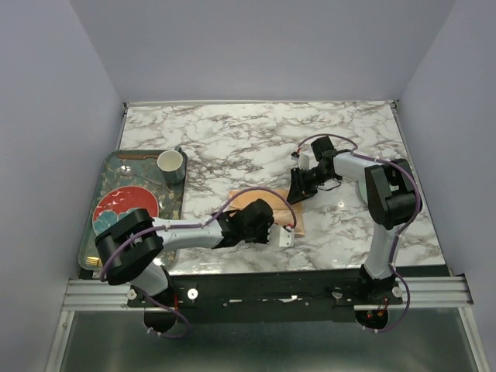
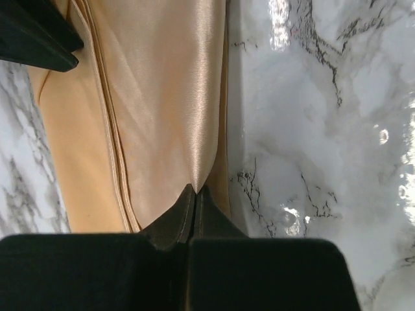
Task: Fold the napkin into a case and place the utensils inside
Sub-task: Pick up the 2/3-rectangle-folded napkin from the center of the board.
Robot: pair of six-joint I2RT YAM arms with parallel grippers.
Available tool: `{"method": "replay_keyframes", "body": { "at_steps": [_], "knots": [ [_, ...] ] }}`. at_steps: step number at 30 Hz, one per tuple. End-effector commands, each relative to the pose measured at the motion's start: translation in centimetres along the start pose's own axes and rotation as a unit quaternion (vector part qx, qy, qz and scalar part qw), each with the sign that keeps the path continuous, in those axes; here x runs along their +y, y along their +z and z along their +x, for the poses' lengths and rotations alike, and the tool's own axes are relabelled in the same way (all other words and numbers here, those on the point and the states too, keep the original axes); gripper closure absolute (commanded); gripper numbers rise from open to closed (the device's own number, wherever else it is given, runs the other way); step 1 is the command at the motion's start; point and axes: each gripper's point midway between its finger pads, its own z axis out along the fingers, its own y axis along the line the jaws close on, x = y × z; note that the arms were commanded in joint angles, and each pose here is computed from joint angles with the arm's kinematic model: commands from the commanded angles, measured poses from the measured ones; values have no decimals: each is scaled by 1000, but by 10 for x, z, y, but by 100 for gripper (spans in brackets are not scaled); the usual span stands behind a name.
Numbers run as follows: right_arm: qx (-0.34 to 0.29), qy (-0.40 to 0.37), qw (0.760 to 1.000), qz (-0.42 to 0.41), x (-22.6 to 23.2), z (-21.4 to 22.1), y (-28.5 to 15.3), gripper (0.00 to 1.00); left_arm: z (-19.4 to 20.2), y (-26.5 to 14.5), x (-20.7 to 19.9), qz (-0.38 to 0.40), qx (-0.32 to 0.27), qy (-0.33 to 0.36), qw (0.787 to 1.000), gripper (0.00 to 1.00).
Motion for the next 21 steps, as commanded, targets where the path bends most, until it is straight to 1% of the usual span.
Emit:
{"method": "replay_keyframes", "body": {
  "at_steps": [1,2,3,4,5,6,7,8,9,11,12,13,15,16,17,18,19,21],
  "knots": [
    [16,-32,998,51,-22,14,2,67,-20,-14,6,82,-35,-87,992,100],
    [17,-33,998,51,-22,14,3,67,-18,-14,1,108,-33,-110,987,100],
    [17,-32,998,51,-23,14,3,67,-18,-13,5,114,-35,-122,985,100],
    [17,-32,998,51,-23,14,3,67,-19,-15,20,109,-39,-136,984,100],
    [17,-34,998,49,-21,14,3,67,-18,-14,13,137,-39,-148,979,100],
    [16,-35,998,49,-22,13,3,67,-17,-14,15,146,-38,-155,976,100],
    [17,-33,998,50,-22,13,3,67,-20,-15,26,147,-47,-164,974,100],
    [17,-33,998,50,-22,12,3,67,-15,-14,19,170,-37,-173,969,100],
    [17,-31,998,50,-23,12,4,67,-17,-15,20,179,-44,-178,967,100],
    [20,-29,998,49,-23,12,5,67,-16,-16,21,178,-46,-166,969,98],
    [18,-30,998,51,-23,10,4,67,-11,-15,22,170,-38,-159,972,85],
    [19,-30,998,50,-23,10,5,67,-6,-14,18,167,-31,-157,973,80],
    [20,-29,998,52,-24,9,5,67,-6,-15,18,148,-30,-133,980,73],
    [19,-30,998,51,-24,8,4,67,5,-15,9,140,-10,-122,983,73],
    [20,-29,998,51,-23,8,4,67,1,-16,13,123,-19,-102,987,71],
    [21,-28,998,51,-24,8,5,67,-4,-16,6,120,-20,-86,989,71],
    [20,-30,998,50,-23,7,5,67,5,-15,0,109,-1,-77,991,70],
    [21,-29,998,51,-24,7,5,67,2,-11,-4,95,5,-58,994,70]
  ]
}}
